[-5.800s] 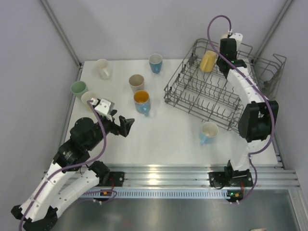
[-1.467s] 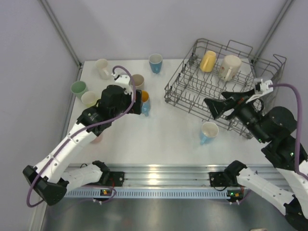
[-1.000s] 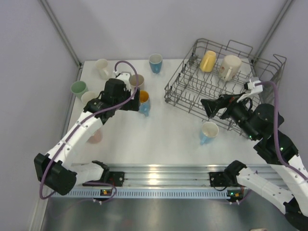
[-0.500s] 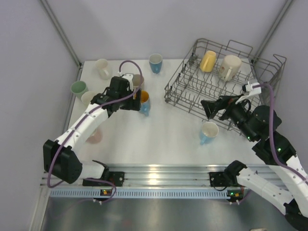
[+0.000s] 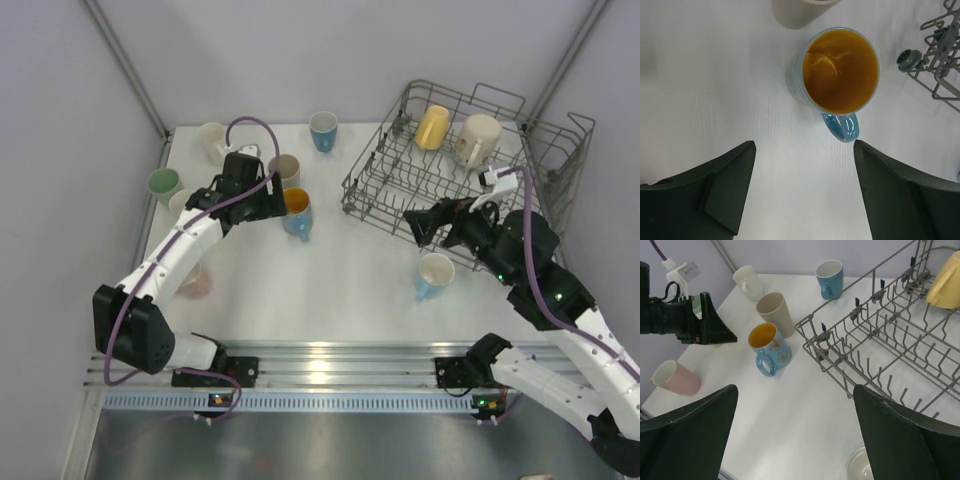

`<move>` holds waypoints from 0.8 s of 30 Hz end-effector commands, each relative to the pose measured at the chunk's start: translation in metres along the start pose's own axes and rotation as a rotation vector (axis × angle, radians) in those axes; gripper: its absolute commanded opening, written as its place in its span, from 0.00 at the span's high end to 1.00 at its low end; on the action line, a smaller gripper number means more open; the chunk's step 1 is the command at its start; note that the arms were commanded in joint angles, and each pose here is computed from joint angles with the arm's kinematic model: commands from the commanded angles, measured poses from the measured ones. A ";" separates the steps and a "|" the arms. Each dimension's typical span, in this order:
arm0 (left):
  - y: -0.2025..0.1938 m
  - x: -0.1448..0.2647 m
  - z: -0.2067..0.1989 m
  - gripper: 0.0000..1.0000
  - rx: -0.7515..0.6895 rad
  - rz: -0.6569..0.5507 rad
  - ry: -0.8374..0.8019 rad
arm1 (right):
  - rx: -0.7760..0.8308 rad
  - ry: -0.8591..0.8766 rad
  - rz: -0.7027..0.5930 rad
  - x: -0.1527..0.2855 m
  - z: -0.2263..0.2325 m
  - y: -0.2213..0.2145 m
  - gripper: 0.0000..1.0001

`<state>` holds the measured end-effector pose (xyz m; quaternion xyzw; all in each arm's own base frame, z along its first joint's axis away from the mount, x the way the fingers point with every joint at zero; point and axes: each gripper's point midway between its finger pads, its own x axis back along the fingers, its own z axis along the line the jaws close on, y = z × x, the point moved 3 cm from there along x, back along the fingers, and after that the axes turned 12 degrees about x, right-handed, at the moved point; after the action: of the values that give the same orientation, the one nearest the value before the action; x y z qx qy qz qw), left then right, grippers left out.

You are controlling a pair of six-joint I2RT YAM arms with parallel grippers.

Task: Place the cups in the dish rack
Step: Grab a cup with the left arm

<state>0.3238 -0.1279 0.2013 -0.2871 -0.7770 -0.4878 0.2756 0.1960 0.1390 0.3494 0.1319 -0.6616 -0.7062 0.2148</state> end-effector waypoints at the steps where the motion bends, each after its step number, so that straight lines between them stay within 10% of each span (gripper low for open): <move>1: 0.011 -0.002 0.003 0.15 0.095 -0.073 0.036 | -0.004 0.066 -0.013 -0.013 0.014 0.010 0.01; 24: 0.018 -0.069 -0.001 0.24 0.168 -0.009 0.027 | -0.040 0.061 -0.027 0.002 0.012 0.011 0.01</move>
<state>0.3567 -0.1239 0.1469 -0.2638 -0.7840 -0.4403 0.3492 0.1903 0.1472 0.3532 0.1504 -0.6411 -0.7148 0.2353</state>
